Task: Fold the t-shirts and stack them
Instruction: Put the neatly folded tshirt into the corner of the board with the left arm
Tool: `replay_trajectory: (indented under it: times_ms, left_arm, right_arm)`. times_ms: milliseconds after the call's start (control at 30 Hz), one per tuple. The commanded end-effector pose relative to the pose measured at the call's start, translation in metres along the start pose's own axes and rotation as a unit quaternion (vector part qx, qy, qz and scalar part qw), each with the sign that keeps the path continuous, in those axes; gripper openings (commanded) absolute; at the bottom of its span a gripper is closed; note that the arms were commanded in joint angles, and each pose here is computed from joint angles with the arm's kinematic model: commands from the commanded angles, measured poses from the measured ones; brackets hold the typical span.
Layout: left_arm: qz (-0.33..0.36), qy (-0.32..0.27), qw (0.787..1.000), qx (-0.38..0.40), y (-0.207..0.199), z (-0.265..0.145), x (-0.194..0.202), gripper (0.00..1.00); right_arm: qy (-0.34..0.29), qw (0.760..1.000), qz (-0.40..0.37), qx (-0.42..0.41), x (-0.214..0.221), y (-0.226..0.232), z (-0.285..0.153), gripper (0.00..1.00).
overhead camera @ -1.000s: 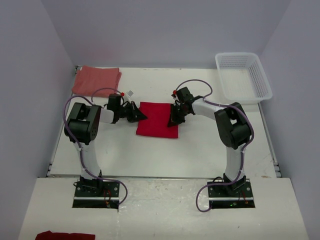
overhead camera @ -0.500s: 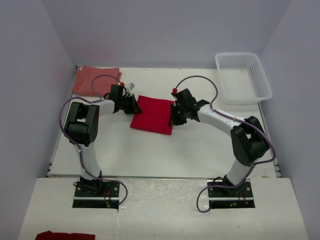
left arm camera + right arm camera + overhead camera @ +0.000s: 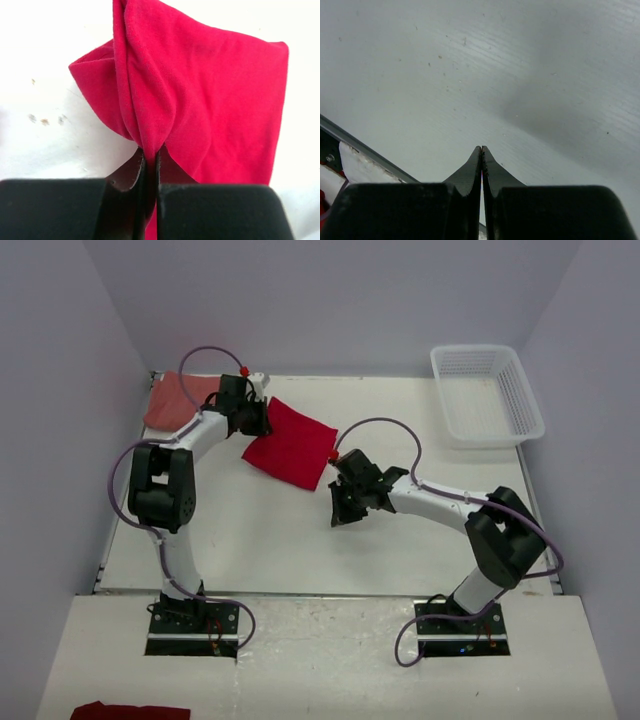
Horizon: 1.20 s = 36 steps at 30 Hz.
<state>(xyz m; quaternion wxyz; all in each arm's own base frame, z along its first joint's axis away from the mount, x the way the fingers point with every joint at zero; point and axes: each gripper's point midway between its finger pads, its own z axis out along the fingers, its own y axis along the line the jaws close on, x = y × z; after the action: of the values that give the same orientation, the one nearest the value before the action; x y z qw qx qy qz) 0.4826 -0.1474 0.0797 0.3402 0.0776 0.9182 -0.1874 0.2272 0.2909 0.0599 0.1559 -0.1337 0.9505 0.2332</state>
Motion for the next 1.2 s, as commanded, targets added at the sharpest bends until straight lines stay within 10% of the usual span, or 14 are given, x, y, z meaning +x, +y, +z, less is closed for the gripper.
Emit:
replay_trajectory:
  times_ms: [0,1167]
  left_arm:
    - [0.049,-0.026,0.998,-0.029,0.002,-0.016,-0.035,0.0]
    - [0.115,-0.095,0.975,-0.163,0.069,-0.055,-0.166,0.0]
  right_arm:
    - [-0.012,1.0,-0.004,-0.005,0.0,0.006,0.003,0.0]
    - [0.033,0.999,-0.018,0.016,0.046,-0.009,0.019,0.0]
